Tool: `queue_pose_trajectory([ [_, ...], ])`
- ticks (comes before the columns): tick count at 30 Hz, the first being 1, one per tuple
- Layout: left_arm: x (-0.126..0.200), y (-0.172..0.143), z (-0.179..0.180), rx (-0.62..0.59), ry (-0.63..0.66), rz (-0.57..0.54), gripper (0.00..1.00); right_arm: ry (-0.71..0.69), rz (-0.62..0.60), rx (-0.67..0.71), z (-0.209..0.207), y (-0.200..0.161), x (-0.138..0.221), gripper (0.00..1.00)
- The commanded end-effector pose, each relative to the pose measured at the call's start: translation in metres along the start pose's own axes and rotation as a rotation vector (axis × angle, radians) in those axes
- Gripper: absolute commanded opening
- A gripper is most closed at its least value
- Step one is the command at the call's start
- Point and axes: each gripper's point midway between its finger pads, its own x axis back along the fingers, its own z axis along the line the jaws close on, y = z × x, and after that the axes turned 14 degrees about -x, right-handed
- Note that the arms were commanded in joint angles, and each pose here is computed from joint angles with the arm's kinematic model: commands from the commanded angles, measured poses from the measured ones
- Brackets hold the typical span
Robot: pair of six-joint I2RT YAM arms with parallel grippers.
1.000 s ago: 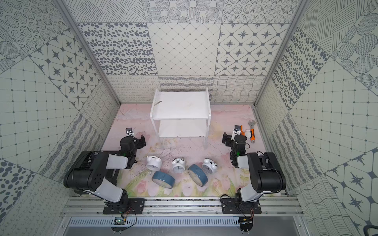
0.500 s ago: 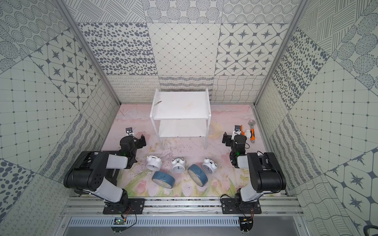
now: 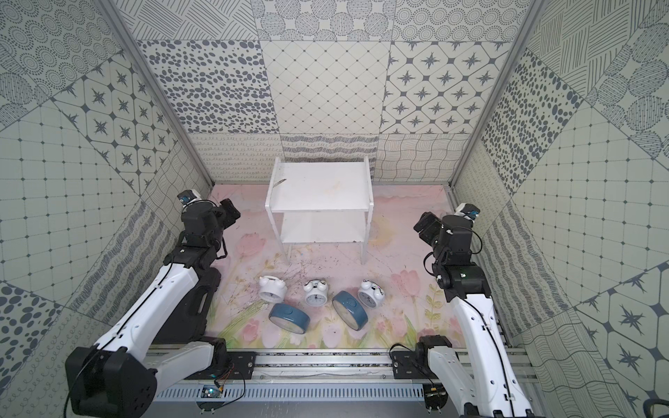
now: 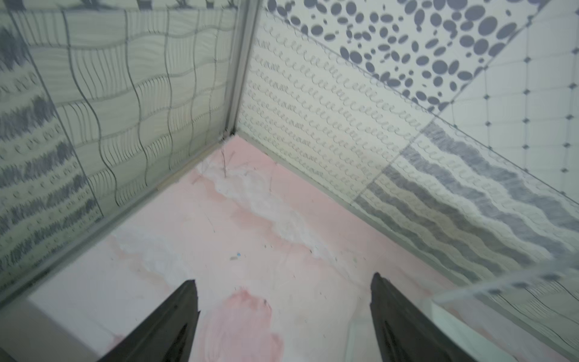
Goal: Place the alarm clocks on the shelf by style
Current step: Pick up the alarm from the center of the board.
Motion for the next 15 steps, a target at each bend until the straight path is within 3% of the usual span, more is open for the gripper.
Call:
queue_pose_trajectory([
  [1, 0.075, -0.126, -0.01, 0.048, -0.055, 0.477, 0.87, -0.071, 0.262, 0.135, -0.007, -0.066, 0.037, 0.66],
  [4, 0.099, -0.156, -0.008, 0.081, -0.094, 0.556, 0.84, 0.058, 0.429, 0.275, 0.018, -0.125, 0.066, 0.57],
  [6, 0.108, -0.17, 0.002, 0.096, -0.076, 0.597, 0.82, 0.15, 0.517, 0.361, 0.034, -0.164, 0.084, 0.56],
  [11, 0.11, -0.201, 0.024, 0.13, 0.063, 0.719, 0.8, 0.307, 0.604, 0.615, 0.081, -0.246, 0.114, 0.56],
  [12, 0.109, -0.211, 0.029, 0.154, 0.114, 0.755, 0.77, 0.342, 0.631, 0.639, 0.095, -0.263, 0.116, 0.61],
  [14, 0.108, -0.223, 0.041, 0.207, 0.209, 0.805, 0.72, 0.418, 0.646, 0.678, 0.124, -0.291, 0.12, 0.82],
  [15, 0.108, -0.223, 0.045, 0.223, 0.229, 0.805, 0.71, 0.468, 0.642, 0.699, 0.139, -0.301, 0.124, 0.86],
])
